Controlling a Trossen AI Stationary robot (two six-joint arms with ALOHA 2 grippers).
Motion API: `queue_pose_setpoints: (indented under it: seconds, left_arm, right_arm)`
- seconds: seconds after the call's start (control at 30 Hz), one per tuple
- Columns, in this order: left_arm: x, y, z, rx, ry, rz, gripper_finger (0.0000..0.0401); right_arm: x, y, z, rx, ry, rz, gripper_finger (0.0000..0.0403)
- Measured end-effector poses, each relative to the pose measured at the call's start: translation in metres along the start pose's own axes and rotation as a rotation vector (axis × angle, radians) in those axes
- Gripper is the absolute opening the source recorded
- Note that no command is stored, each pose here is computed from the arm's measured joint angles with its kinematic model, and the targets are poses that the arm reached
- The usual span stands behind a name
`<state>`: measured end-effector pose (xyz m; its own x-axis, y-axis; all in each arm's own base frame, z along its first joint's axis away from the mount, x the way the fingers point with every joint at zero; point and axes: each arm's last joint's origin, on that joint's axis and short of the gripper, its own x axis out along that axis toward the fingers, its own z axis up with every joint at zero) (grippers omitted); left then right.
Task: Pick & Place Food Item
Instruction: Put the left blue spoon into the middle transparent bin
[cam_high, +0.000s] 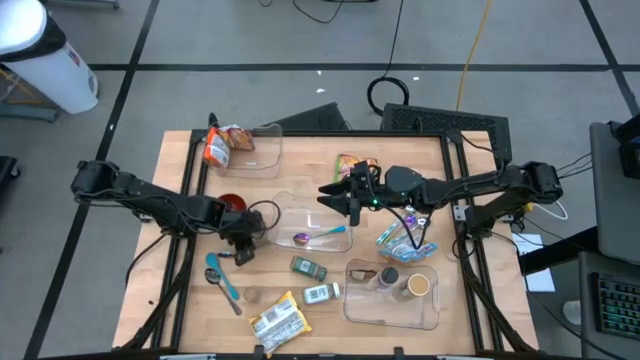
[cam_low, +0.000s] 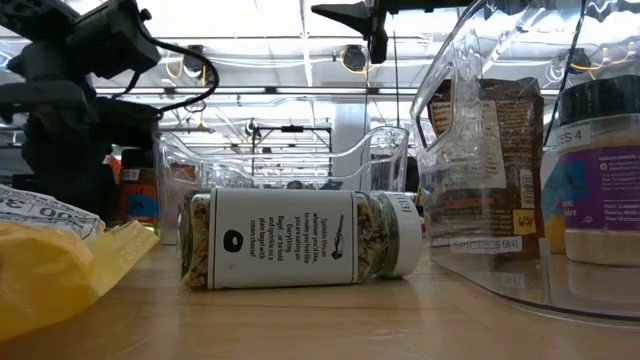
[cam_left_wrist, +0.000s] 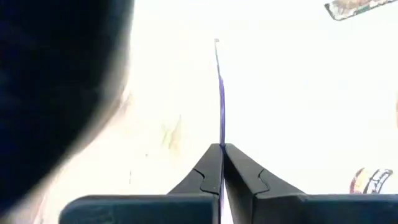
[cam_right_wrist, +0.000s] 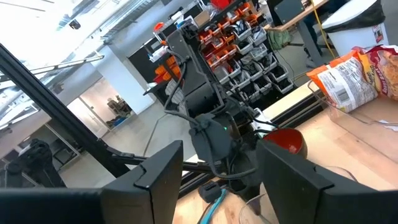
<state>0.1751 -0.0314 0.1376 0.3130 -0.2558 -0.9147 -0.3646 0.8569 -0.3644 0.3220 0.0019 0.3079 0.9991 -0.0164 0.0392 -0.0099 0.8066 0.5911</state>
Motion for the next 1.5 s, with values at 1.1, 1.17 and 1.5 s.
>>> queue_pose_setpoints:
  seconds: [1.1, 1.17, 1.5]
  left_arm:
    - [-0.015, 0.022, -0.005, -0.282, 0.006, 0.333, 0.0001]
    - [-0.017, 0.02, -0.005, -0.262, 0.01, 0.309, 0.0001]
    - [-0.053, -0.006, 0.011, -0.155, -0.005, 0.176, 0.0]
  right_arm:
    - [0.0, 0.0, 0.001, 0.011, -0.007, 0.005, 0.0196]
    - [0.0, 0.0, 0.001, 0.011, -0.007, 0.005, 0.0196]
    - [0.0, 0.0, 0.001, -0.007, -0.008, 0.003, 0.0196]
